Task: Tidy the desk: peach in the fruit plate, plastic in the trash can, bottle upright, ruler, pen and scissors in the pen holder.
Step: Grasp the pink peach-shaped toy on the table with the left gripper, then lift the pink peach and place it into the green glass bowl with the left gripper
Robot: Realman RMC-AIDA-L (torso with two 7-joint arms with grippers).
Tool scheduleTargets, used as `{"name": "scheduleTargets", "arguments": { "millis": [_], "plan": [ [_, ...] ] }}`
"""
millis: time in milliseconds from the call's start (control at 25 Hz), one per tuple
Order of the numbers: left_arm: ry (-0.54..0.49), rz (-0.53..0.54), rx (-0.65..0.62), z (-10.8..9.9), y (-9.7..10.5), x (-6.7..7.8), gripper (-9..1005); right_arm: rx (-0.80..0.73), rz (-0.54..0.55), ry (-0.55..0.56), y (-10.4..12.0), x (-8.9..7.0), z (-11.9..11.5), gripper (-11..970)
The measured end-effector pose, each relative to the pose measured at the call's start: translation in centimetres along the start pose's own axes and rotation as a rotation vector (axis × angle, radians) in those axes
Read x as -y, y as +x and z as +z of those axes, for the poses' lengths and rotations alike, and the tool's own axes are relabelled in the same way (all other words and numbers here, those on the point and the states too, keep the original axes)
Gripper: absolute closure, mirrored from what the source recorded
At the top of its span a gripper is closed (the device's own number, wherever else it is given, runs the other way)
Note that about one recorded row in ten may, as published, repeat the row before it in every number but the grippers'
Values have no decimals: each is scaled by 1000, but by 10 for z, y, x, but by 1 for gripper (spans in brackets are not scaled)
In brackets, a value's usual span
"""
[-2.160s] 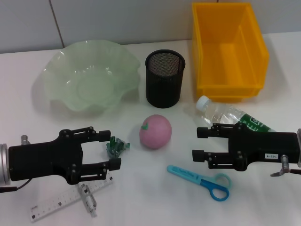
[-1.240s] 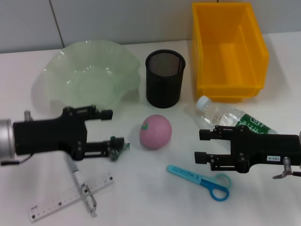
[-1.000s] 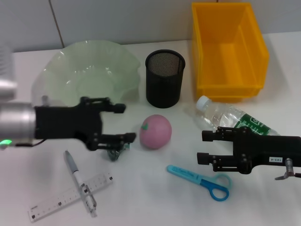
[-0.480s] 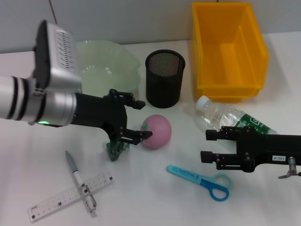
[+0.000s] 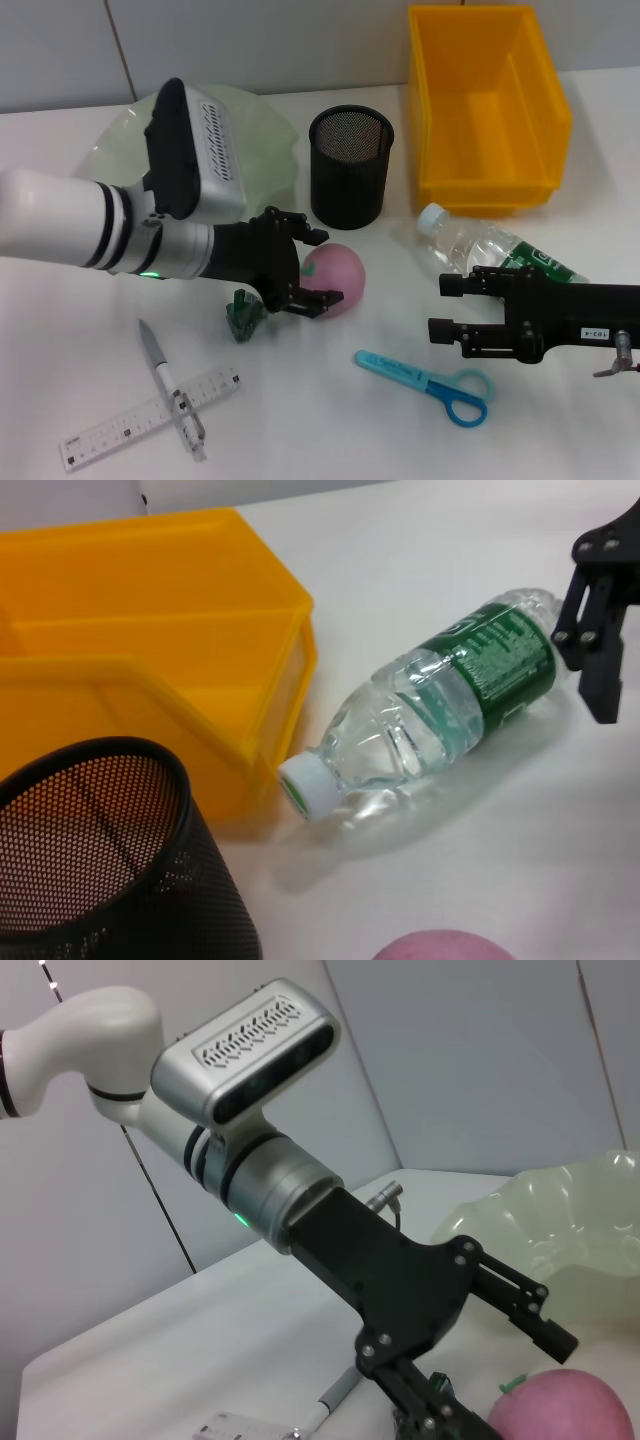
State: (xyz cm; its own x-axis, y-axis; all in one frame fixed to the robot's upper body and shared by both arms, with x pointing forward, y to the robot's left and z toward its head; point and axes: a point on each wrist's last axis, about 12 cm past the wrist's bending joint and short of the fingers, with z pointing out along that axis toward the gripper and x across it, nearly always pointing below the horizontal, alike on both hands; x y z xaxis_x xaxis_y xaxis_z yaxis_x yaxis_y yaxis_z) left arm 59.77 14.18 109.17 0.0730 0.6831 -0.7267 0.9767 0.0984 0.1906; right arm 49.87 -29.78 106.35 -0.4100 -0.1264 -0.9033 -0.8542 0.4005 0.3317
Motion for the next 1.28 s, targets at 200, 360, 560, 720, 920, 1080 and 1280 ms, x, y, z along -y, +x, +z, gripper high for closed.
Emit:
{"name": "scheduleTargets", "arguments": {
  "millis": [200,360,560,720,920,1080,1280],
  "plan": [
    [1,-4,-11,5,1,2,229,0,0,0,0,0,0,231],
    [6,-9,-8,6,1,2,228,-1,-1,0,0,0,0,231],
    [5,-18,0,6,1,3,261,-1,-2,0,-1,0,0,231],
    [9,-16,-4,7,3,5,330,0,-2,0,-1,0,0,231],
    [12,-16,-6,7,3,6,419,2,0,0,0,0,0,232],
    [11,-26,16,6,1,7,605,3,5,-1,1,0,0,232],
    [14,-41,42,2,1,8,636,2,6,-1,1,0,0,232]
  ]
}}
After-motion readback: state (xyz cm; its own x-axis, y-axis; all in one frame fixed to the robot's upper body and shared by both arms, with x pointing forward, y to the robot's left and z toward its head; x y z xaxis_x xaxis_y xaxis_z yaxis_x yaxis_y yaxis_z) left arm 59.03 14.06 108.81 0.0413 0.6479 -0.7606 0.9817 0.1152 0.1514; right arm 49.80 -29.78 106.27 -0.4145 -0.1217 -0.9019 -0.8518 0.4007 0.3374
